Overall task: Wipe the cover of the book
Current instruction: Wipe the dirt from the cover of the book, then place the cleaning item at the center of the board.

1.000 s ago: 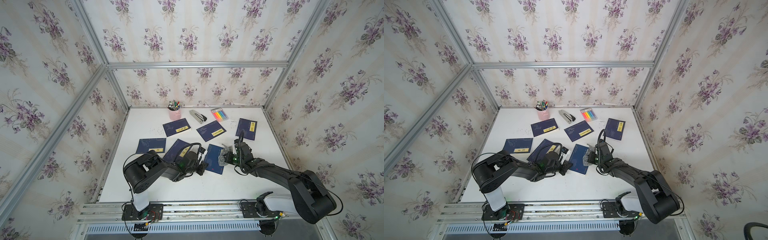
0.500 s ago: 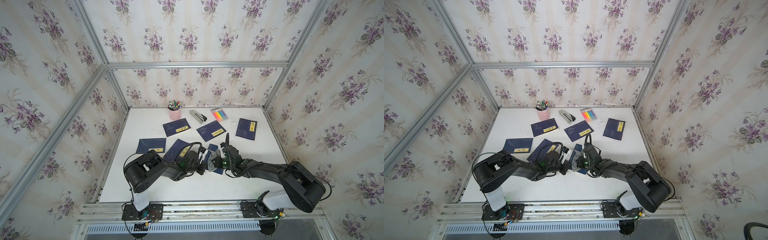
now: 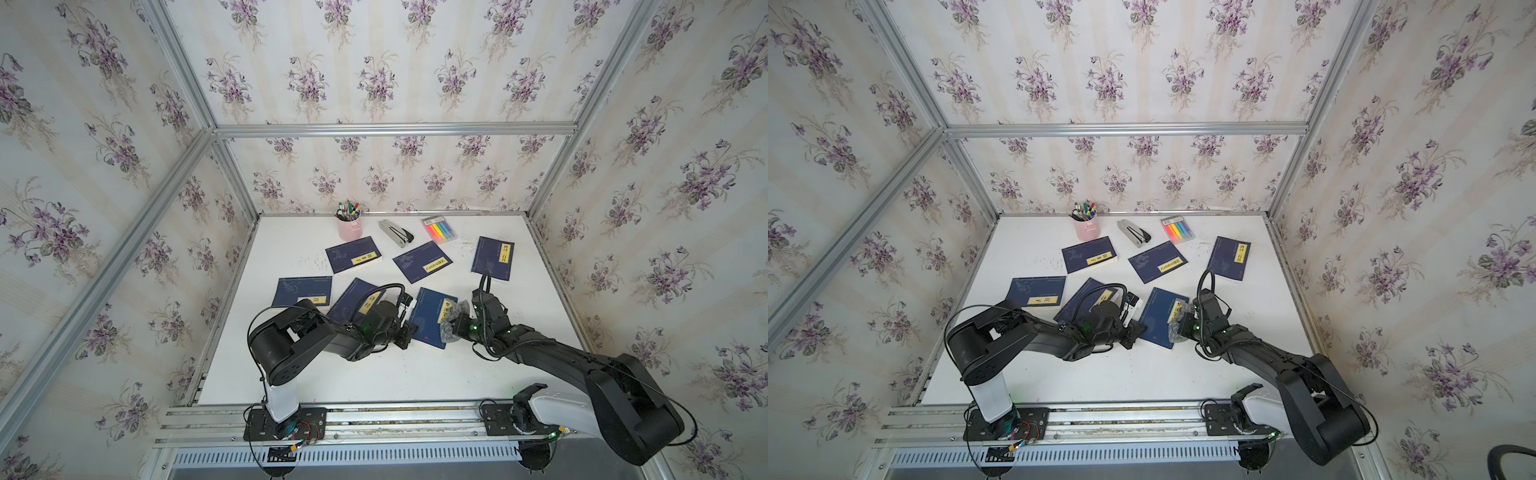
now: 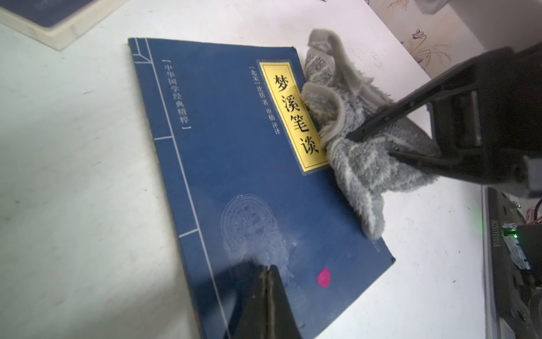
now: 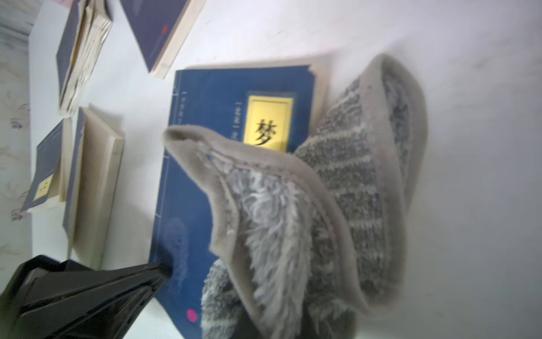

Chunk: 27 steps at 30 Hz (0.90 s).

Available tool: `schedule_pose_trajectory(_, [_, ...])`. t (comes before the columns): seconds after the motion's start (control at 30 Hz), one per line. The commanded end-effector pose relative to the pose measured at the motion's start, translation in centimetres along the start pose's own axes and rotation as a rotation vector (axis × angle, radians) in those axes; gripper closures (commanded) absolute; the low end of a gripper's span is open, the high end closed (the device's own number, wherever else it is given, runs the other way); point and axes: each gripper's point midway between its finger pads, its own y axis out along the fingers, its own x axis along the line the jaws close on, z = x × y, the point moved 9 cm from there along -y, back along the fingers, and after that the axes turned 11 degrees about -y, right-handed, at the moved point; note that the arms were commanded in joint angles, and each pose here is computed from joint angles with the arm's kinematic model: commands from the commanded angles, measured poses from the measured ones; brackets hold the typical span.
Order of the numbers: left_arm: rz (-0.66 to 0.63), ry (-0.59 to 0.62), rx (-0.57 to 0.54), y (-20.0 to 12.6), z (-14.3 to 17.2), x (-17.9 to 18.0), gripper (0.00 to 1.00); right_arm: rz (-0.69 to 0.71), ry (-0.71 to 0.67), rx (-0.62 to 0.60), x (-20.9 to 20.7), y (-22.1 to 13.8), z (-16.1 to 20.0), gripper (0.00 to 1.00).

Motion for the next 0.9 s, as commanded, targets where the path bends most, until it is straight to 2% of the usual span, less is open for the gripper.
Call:
schedule_pose_trajectory(0.0, [-0.273,-0.064,0.28,-0.8,5.2,4.0,1.0,0.043,-0.004,0.02,-0.7,-0.6,0.1,1.0])
schedule_pose_trajectory(0.13, [-0.263,-0.058,0.273,-0.9,4.6,3.5,1.0,0.077,-0.011,-0.028,-0.4,-1.5,-1.1,1.0])
schedule_pose_trajectory(0.23, [-0.279,-0.051,0.275,-1.0,3.7,3.1,1.0,0.199,-0.016,-0.072,-1.0,-2.3,-2.5,1.0])
schedule_pose_trajectory(0.47, [-0.27,-0.02,0.236,-2.1,1.5,1.5,1.0,0.36,-0.021,-0.125,-1.7,-3.9,-4.4,0.99])
schedule_pose_trajectory(0.57, [-0.273,-0.007,0.233,-2.4,0.8,1.1,1.0,0.439,-0.01,-0.149,-2.4,-4.3,-4.5,0.94])
schedule_pose_trajectory(0.6, [-0.273,-0.006,0.232,-2.4,0.7,1.0,0.99,0.451,-0.01,-0.147,-2.6,-4.4,-4.4,0.91])
schedule_pose_trajectory(0.67, [-0.272,-0.004,0.23,-2.4,0.5,0.9,0.98,0.461,-0.007,-0.133,-2.9,-4.4,-4.3,0.63])
schedule_pose_trajectory(0.7, [-0.273,-0.004,0.231,-2.4,0.5,0.9,0.97,0.459,-0.01,-0.122,-2.8,-4.4,-4.3,0.54])
schedule_pose_trajectory(0.77, [-0.273,-0.008,0.231,-2.4,0.4,0.9,0.96,0.455,-0.014,-0.117,-2.7,-4.5,-4.4,0.45])
schedule_pose_trajectory(0.87, [-0.271,-0.01,0.232,-2.4,0.5,0.8,0.95,0.445,-0.021,-0.129,-2.4,-5.0,-4.7,0.42])
